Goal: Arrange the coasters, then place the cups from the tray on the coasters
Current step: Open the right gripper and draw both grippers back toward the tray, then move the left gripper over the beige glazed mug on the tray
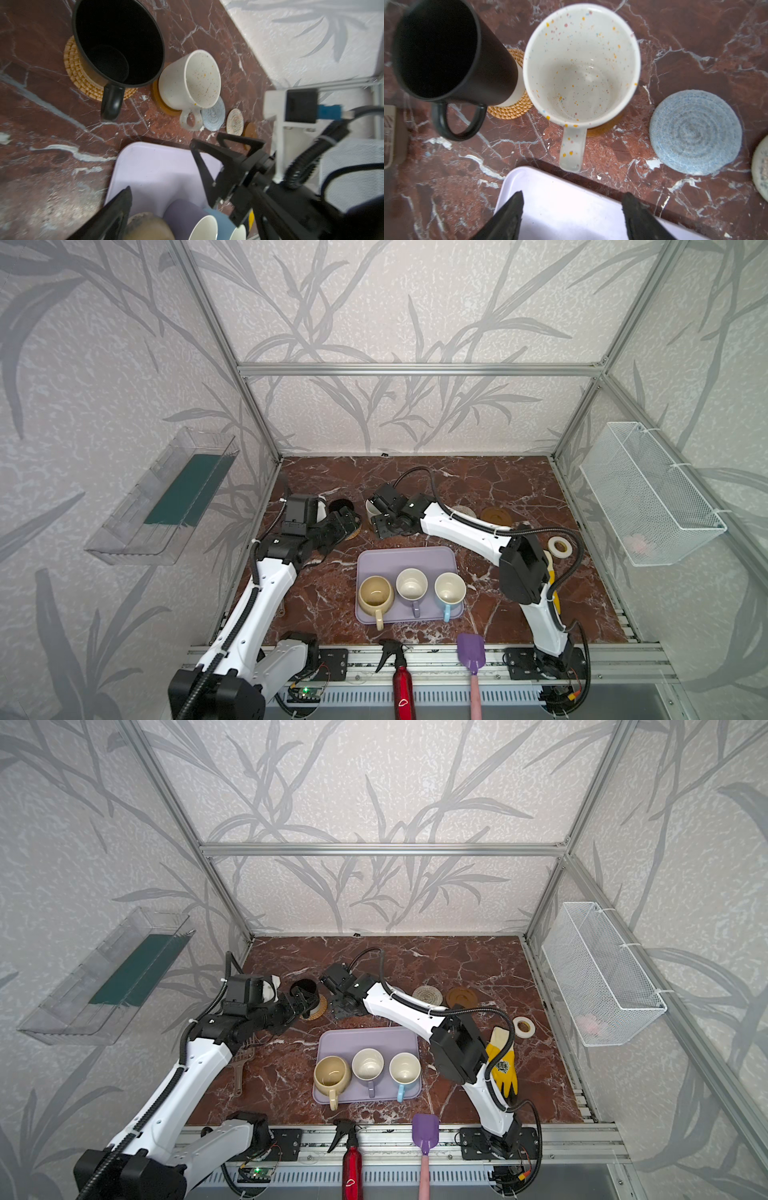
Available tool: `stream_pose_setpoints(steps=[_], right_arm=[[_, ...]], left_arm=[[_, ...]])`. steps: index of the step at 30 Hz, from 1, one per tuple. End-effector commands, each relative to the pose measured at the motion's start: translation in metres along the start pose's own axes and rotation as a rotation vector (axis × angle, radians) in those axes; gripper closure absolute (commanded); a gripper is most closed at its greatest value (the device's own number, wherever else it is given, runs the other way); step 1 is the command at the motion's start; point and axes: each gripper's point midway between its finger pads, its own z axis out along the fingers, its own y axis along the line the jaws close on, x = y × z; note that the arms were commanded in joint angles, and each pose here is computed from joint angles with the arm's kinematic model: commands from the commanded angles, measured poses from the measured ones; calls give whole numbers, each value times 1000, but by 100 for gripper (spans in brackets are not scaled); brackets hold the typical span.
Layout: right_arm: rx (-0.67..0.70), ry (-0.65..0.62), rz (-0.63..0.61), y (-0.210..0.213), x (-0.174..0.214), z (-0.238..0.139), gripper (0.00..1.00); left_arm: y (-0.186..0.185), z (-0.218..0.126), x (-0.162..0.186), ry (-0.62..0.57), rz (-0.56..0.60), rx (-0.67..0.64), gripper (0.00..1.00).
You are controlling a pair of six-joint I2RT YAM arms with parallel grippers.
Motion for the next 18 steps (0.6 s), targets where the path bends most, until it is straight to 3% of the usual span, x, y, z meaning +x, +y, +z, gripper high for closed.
stream_pose_setpoints(steps=[1, 10, 15, 18], right_arm=[[-56, -70, -4, 3, -11, -44, 11], [-114, -159, -57, -25, 10, -122, 8], [-92, -170, -112, -51, 42, -149, 8], [-87, -144, -127, -66, 63, -161, 1]], left_arm=[[8, -20, 23, 43, 113, -122, 3], [17, -28, 76, 139, 208, -220, 1], [33, -25, 110, 210, 180, -240, 1], [37, -20, 127, 228, 174, -232, 1]])
